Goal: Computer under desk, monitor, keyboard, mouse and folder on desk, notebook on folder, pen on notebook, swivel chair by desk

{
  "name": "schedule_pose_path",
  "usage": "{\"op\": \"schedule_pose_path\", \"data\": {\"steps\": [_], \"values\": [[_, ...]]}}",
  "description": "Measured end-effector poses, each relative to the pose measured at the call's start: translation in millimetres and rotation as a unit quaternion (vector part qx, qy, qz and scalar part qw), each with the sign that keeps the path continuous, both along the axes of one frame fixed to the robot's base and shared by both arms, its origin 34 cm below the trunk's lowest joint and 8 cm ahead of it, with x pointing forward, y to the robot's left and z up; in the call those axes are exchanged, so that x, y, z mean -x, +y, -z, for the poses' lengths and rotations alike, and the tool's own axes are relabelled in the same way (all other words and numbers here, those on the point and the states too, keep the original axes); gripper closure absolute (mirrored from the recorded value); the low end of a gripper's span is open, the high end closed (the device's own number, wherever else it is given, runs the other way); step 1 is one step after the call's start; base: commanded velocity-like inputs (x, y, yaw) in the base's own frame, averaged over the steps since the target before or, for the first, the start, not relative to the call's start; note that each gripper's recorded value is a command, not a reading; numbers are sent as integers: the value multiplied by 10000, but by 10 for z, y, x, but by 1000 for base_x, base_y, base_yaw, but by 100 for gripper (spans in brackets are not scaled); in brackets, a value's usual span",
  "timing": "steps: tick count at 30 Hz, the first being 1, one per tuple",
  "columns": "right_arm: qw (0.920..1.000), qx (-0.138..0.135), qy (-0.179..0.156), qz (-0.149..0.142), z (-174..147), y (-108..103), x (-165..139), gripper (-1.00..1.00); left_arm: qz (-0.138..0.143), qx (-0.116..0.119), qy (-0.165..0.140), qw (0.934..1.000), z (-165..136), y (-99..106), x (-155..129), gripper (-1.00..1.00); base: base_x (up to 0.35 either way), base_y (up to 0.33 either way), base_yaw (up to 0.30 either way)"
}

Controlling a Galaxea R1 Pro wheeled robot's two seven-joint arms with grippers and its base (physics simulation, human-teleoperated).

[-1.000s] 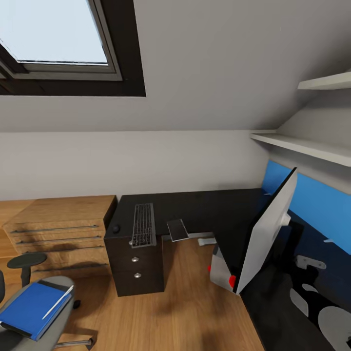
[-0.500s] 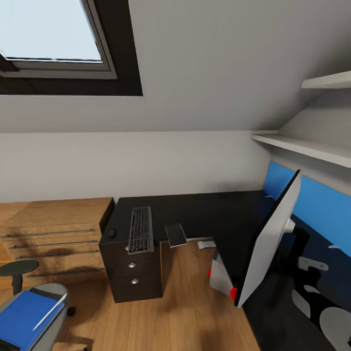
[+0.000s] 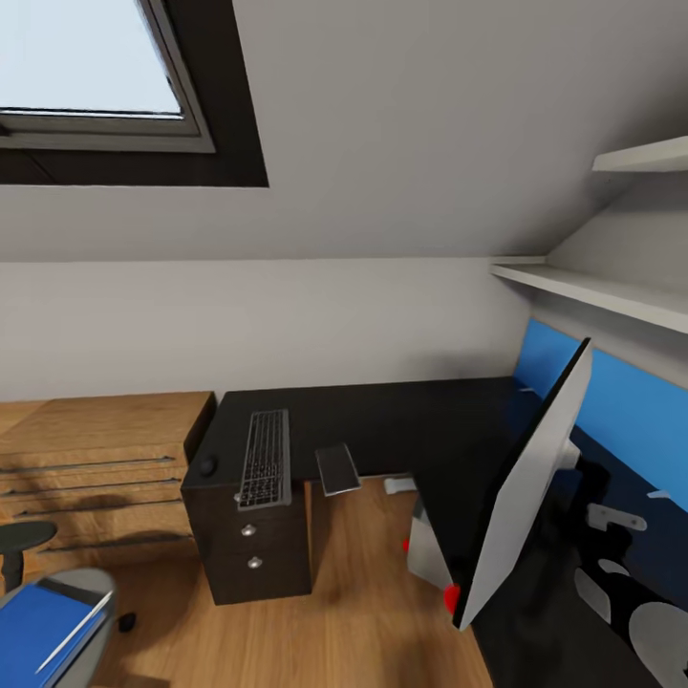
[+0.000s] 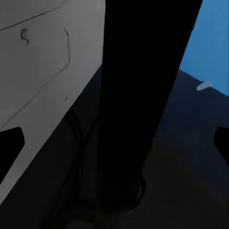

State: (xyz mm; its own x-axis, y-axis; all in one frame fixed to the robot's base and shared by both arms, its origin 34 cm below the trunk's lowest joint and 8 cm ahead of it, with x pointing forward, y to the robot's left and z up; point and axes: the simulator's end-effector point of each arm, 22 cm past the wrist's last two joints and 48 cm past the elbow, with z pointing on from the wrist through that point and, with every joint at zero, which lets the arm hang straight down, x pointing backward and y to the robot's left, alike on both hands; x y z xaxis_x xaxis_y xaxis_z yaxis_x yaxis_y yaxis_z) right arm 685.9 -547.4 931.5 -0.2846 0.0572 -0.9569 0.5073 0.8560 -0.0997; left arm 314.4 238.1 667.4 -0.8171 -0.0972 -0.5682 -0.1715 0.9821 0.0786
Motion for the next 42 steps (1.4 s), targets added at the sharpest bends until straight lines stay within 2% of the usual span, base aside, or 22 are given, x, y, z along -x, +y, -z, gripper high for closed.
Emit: {"op": "schedule_pose_path", "data": {"steps": [21,22,42], "values": [[10000,45,-1,35,-24,-78,18,-100,4,0,4,10000,2,2,-4,-100,85,-59,0],[10000,46,-1,35,-24,-79,18,100,3,0,5,10000,2,2,-3,-100,3,-2,0],[10000,39,-4,60,-26,-93,25,100,2,-7,5,10000,2,9,-1,-100,0,0,0]]}}
